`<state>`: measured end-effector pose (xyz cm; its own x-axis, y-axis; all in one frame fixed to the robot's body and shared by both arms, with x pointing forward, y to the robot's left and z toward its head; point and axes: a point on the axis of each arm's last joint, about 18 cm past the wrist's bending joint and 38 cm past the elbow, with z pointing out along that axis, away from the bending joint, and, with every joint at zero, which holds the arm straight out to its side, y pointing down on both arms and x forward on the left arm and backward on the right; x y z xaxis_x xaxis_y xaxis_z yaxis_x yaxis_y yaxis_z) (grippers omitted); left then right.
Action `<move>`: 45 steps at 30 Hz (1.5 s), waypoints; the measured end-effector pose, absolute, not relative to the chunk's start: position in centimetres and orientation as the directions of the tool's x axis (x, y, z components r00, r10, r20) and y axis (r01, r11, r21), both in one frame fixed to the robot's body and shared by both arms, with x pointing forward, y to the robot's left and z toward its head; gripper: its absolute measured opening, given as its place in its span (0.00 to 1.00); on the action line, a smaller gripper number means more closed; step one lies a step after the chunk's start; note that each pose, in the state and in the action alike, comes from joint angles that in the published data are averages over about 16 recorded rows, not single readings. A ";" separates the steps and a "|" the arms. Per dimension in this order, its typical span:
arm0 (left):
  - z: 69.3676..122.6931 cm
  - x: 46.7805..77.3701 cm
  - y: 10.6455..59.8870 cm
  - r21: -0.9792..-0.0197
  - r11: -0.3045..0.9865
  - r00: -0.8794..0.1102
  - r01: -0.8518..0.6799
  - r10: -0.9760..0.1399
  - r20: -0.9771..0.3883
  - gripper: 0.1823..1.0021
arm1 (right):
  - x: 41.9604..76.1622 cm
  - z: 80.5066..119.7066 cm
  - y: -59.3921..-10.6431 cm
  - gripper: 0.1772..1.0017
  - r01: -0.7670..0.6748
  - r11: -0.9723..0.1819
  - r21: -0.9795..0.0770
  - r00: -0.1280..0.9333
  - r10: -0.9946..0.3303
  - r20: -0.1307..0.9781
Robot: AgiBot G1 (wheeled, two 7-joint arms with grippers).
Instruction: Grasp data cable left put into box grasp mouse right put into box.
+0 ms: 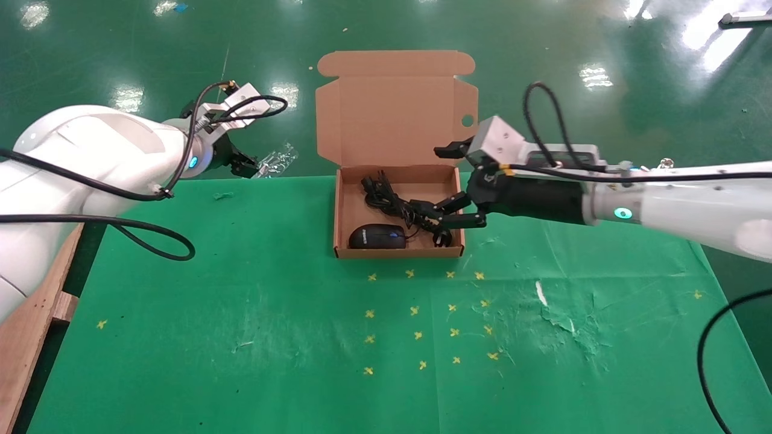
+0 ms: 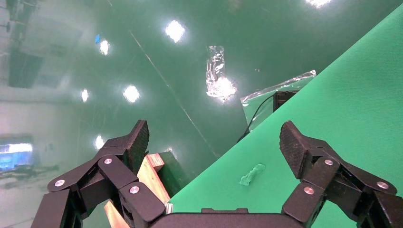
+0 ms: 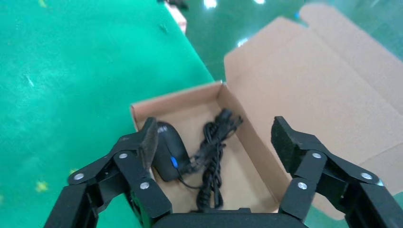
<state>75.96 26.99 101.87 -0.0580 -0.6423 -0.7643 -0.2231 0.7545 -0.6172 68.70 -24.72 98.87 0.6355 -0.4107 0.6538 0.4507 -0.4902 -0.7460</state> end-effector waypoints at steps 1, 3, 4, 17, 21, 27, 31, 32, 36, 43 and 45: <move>101.9 76.0 27.0 -0.617 0.755 -0.058 -0.223 -0.642 -0.764 1.00 | 68.3 98.9 -24.9 0.76 0.453 -0.477 -0.753 0.641 -0.414 0.647; 101.9 76.0 27.0 -0.617 0.755 -0.058 -0.223 -0.642 -0.764 1.00 | 67.6 98.9 -25.3 0.81 0.457 -0.450 -0.767 0.651 -0.418 0.633; 101.9 76.0 27.0 -0.617 0.755 -0.058 -0.223 -0.642 -0.764 1.00 | 67.2 98.9 -25.6 0.83 0.459 -0.437 -0.773 0.657 -0.420 0.627; 101.9 76.0 27.0 -0.617 0.755 -0.058 -0.223 -0.642 -0.764 1.00 | 61.3 99.2 -28.0 0.98 0.480 -0.284 -0.830 0.728 -0.400 0.557; 101.6 75.9 27.1 -0.621 0.750 -0.067 -0.227 -0.648 -0.759 1.00 | 59.3 99.2 -28.6 0.99 0.483 -0.244 -0.841 0.750 -0.379 0.542; 99.9 75.5 27.6 -0.641 0.725 -0.124 -0.253 -0.681 -0.722 1.00 | 56.1 99.3 -29.3 1.00 0.485 -0.193 -0.853 0.784 -0.337 0.522; 98.0 75.0 28.0 -0.661 0.697 -0.191 -0.278 -0.715 -0.673 1.00 | 53.9 99.3 -29.7 1.00 0.483 -0.165 -0.860 0.806 -0.302 0.510; 97.5 74.8 28.1 -0.667 0.689 -0.211 -0.284 -0.723 -0.657 1.00 | 53.3 99.3 -29.7 1.00 0.482 -0.158 -0.862 0.811 -0.292 0.507; 95.3 73.7 28.3 -0.690 0.656 -0.301 -0.306 -0.754 -0.583 1.00 | 51.0 99.3 -30.0 1.00 0.477 -0.137 -0.868 0.831 -0.250 0.496; 92.5 71.4 28.3 -0.731 0.607 -0.454 -0.313 -0.771 -0.446 1.00 | 48.4 99.2 -30.2 1.00 0.468 -0.117 -0.876 0.854 -0.196 0.482; 91.9 70.7 28.2 -0.743 0.594 -0.496 -0.307 -0.767 -0.408 1.00 | 47.9 99.2 -30.2 1.00 0.466 -0.114 -0.877 0.857 -0.186 0.480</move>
